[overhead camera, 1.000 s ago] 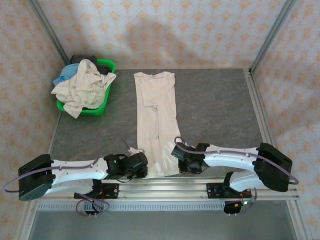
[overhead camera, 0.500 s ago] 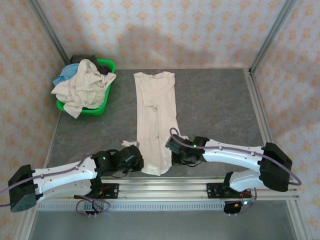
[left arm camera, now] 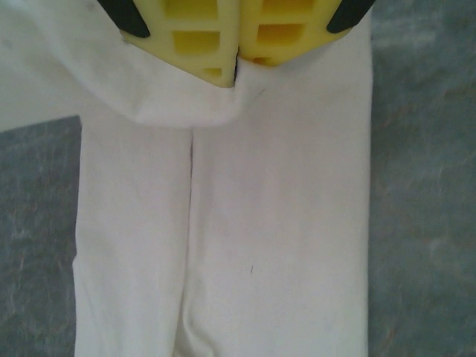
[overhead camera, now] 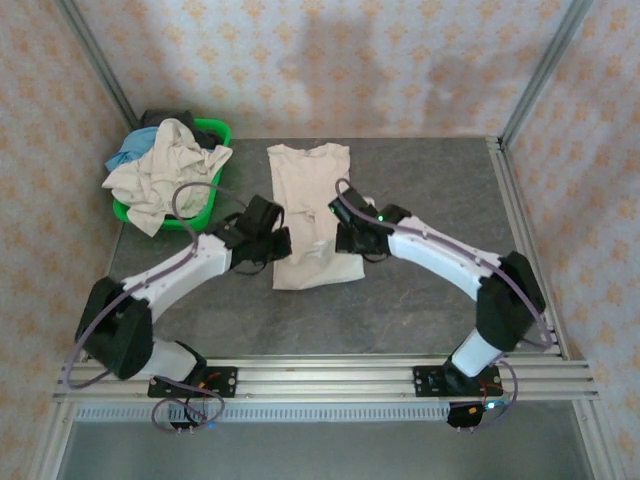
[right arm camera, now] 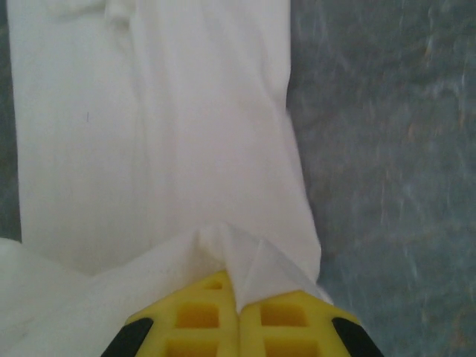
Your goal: Fold and stack the t-shirts
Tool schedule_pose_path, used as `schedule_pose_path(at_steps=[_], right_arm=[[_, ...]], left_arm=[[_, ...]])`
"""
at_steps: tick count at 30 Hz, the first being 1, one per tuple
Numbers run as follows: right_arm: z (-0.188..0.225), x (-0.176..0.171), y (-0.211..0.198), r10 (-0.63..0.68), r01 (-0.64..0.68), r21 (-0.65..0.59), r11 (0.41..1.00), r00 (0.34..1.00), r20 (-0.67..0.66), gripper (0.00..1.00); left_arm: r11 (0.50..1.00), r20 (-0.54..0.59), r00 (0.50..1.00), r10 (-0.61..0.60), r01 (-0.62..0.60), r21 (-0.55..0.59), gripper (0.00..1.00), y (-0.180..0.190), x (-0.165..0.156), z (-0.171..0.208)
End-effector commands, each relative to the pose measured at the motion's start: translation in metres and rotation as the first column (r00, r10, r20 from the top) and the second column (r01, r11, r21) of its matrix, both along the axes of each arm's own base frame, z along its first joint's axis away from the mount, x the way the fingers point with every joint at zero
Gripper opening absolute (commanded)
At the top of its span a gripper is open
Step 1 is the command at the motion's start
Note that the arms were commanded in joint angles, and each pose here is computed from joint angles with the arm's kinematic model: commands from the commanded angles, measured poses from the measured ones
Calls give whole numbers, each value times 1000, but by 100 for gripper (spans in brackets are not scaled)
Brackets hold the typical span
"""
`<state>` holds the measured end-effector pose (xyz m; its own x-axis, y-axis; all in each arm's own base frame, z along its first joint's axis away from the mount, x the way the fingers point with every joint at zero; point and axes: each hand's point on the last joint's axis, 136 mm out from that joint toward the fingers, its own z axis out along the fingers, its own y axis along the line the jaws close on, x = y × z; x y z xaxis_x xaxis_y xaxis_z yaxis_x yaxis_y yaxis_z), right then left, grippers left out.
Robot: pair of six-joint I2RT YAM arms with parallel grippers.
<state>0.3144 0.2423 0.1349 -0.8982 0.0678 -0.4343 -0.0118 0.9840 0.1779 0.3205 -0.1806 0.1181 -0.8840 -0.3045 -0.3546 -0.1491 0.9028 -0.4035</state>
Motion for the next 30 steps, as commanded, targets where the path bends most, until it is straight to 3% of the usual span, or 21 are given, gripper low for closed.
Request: schedule_pose_path(at_steps=[1, 10, 17, 25, 26, 27, 28, 30], right_arm=[[-2, 31, 7, 58, -58, -22, 998, 998, -2, 0], [-30, 94, 11, 41, -37, 56, 998, 996, -77, 0], [-59, 117, 8, 17, -10, 49, 999, 987, -158, 2], [-64, 136, 1, 2, 4, 33, 999, 986, -169, 20], [-63, 138, -1, -3, 7, 24, 1000, 986, -165, 26], [-62, 140, -3, -7, 10, 16, 1000, 987, -163, 31], [-59, 142, -6, -11, 12, 4, 1000, 987, -158, 33], [-49, 146, -13, -29, 25, -31, 999, 991, -134, 35]], left_arm=[[999, -2, 999, -48, 48, -1, 0, 3, 29, 1], [999, -119, 992, -30, 26, -35, 0, 8, 90, -40], [998, -95, 995, 19, -25, -57, 0, 21, 113, -37], [997, -164, 985, 48, -56, -47, 0, 31, 123, -65], [997, -168, 984, 57, -65, -44, 9, 34, 124, -67], [997, -173, 983, 61, -70, -43, 32, 36, 124, -67], [997, -177, 982, 64, -72, -40, 42, 39, 124, -67], [996, -169, 983, 68, -75, -39, 43, 42, 127, -62]])
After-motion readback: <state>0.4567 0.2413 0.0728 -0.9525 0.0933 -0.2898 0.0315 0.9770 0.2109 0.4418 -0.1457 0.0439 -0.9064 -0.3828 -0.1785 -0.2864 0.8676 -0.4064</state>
